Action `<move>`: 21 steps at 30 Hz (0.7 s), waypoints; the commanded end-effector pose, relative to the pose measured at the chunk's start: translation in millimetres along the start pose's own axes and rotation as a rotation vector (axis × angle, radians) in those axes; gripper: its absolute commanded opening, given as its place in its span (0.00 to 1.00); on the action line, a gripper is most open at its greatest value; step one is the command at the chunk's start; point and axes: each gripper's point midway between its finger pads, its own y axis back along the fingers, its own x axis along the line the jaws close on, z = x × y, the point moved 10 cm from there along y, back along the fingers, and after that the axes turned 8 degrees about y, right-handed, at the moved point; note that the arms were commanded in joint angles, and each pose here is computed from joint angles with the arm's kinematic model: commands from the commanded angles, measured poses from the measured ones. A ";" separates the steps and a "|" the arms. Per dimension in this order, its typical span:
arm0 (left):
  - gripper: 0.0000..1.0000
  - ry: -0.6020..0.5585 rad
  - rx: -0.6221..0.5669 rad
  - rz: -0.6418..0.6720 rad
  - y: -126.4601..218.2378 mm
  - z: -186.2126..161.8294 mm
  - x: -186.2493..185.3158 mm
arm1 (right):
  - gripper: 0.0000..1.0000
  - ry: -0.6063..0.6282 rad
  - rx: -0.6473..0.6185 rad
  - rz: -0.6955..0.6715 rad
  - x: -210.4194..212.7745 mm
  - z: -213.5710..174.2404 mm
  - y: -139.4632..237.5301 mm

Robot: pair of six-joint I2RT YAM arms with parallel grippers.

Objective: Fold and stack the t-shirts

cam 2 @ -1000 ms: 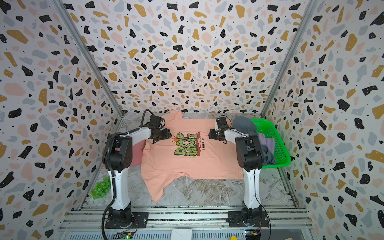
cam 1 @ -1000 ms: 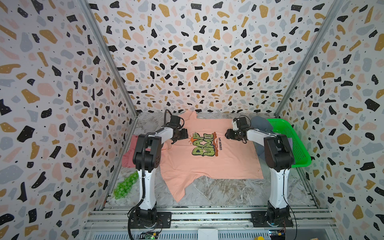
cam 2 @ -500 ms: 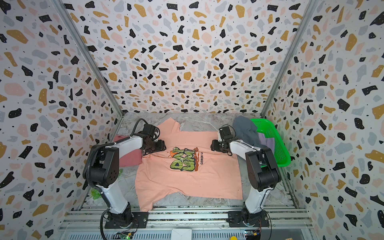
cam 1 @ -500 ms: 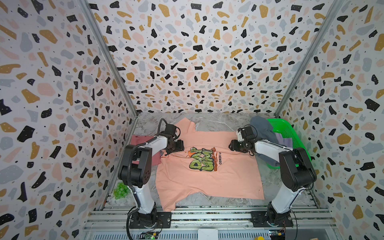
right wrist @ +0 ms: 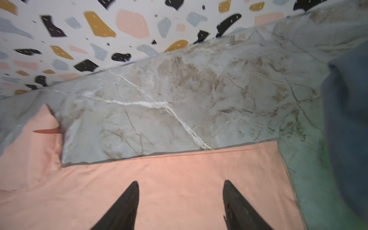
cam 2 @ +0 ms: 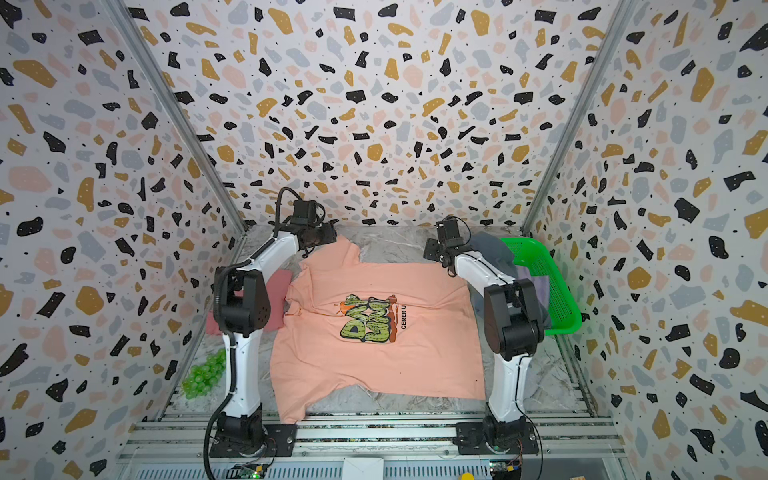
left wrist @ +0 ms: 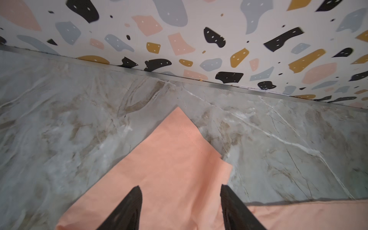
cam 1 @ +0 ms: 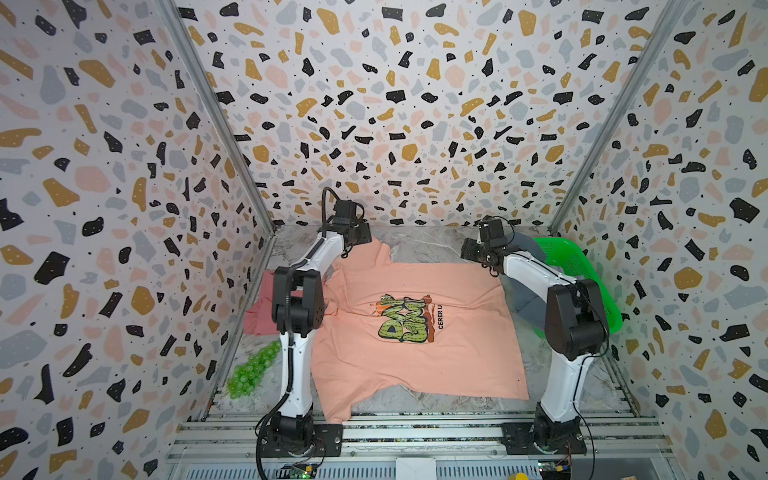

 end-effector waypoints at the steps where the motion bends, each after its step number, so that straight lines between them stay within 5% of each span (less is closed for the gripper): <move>1: 0.64 0.038 -0.038 0.026 -18.4 12.8 1.1 | 0.70 -0.035 0.049 -0.069 -17.6 1.8 -4.3; 10: 0.66 0.122 -0.093 0.040 -64.0 1.0 -1.5 | 0.71 -0.055 0.137 -0.101 -44.6 -23.9 -18.3; 21: 0.63 0.127 0.074 0.293 -76.0 -60.3 26.9 | 0.71 -0.096 0.149 -0.132 -72.1 -31.9 -1.1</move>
